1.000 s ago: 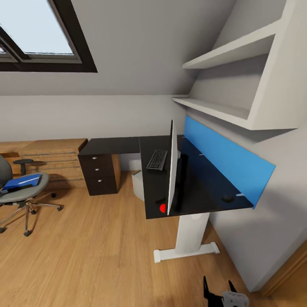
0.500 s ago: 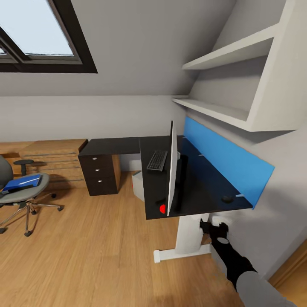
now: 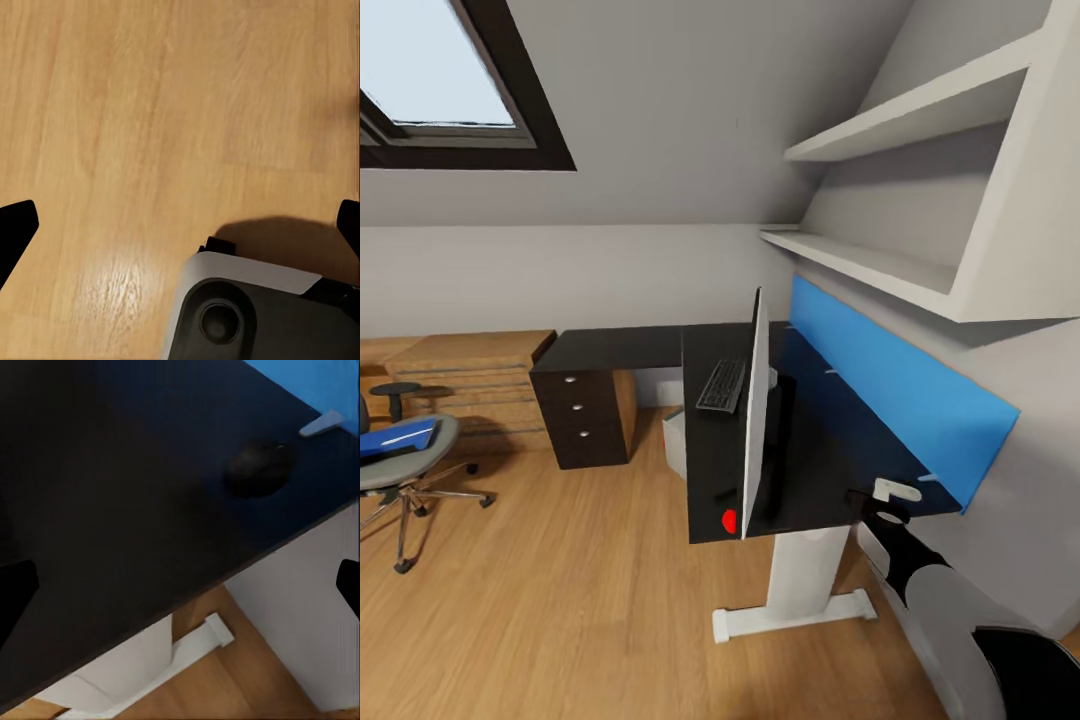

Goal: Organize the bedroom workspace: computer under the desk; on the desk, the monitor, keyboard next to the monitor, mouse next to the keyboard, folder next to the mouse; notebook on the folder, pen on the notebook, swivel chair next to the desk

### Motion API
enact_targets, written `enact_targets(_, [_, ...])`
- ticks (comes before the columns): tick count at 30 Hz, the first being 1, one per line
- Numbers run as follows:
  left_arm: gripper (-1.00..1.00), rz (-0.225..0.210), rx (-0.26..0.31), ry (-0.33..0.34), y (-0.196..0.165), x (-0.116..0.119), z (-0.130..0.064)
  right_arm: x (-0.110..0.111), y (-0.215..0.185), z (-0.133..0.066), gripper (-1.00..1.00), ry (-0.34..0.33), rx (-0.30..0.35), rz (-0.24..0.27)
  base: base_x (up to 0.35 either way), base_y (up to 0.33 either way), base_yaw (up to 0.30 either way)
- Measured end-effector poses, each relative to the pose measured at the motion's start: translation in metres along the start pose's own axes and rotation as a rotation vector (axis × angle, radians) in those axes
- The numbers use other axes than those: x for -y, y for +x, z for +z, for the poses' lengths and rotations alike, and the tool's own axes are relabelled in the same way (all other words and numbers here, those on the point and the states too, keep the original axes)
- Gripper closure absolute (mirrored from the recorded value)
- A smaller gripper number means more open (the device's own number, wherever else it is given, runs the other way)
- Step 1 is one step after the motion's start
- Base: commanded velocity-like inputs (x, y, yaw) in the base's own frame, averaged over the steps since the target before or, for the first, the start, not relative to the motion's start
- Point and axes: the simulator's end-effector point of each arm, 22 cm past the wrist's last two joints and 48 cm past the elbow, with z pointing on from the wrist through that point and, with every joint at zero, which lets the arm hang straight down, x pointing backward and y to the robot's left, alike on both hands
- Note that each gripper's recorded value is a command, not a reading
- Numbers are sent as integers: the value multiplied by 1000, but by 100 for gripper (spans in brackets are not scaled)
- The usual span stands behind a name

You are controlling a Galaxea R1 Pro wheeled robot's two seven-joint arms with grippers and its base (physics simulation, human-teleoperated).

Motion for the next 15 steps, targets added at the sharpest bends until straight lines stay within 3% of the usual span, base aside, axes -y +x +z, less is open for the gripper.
enact_targets(11, [-100, 2, 2, -5, -1, -4, 1, 25, -5, 4, -100, 51, 17, 22, 277, -221, 0])
enact_targets(15, [-100, 4, 4, -9, -1, -7, 1, 41, 9, 6, -100, 81, -13, 9, 258, -241, 0])
